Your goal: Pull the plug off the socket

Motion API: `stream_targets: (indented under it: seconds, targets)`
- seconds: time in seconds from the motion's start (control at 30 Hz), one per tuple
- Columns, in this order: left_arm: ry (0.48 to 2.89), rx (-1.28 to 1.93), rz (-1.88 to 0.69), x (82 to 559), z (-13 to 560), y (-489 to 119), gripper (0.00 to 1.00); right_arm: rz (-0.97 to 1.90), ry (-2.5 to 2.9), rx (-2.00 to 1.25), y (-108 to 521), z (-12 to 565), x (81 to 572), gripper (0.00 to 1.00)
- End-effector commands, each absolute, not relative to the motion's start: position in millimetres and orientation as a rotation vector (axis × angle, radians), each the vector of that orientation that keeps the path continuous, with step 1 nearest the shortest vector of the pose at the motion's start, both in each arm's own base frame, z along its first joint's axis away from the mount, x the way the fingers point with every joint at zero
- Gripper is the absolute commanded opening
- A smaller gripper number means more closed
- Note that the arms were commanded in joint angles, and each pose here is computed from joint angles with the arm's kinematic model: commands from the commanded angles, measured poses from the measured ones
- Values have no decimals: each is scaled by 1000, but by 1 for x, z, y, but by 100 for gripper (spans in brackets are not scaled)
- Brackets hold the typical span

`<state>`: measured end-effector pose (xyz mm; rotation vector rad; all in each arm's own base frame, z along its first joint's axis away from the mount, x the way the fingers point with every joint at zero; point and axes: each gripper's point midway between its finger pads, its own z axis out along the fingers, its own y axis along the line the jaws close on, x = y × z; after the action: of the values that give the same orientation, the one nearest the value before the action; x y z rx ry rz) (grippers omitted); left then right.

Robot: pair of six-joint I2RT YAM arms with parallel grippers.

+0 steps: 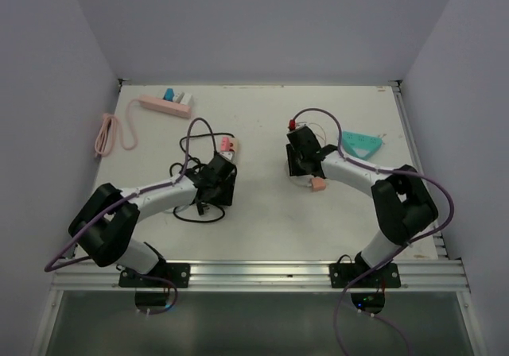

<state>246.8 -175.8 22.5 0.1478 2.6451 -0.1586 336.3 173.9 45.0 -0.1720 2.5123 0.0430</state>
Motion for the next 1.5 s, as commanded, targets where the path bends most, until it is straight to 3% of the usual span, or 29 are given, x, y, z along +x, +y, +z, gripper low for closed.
stream_targets:
  seconds: [0.0,0.1,0.23,0.33,0.47,0.67,0.93,1.07,1.17,1.33,1.37,1.47]
  targets:
    - [2622,291,-367,230,35,-227,25,159,2447,-222,194,79,339,39]
    - [2613,329,-359,224,37,-231,38,324,2411,-211,208,102,323,48]
    - [2581,342,-349,231,51,-233,76,485,2357,-191,216,124,301,64]
    - [2562,358,-361,235,65,-238,94,548,2292,-157,215,147,292,74]
    - [2546,373,-323,243,81,-238,100,603,2219,-99,212,163,286,80]
    - [2536,332,-131,274,87,-228,96,692,2182,14,213,161,280,80]
    - [2643,239,-86,293,60,-216,93,778,2191,67,219,147,272,80]
    - [2670,243,-109,294,49,-222,87,827,2194,97,225,141,270,80]
    - [2681,244,-140,295,46,-228,77,860,2196,121,229,136,270,79]
    - [2673,236,-258,293,51,-244,47,936,2197,162,240,128,269,79]
    - [2672,220,-275,293,51,-245,35,956,2200,183,243,126,269,79]
    - [2640,182,-340,296,63,-253,25,980,2197,191,251,124,268,79]
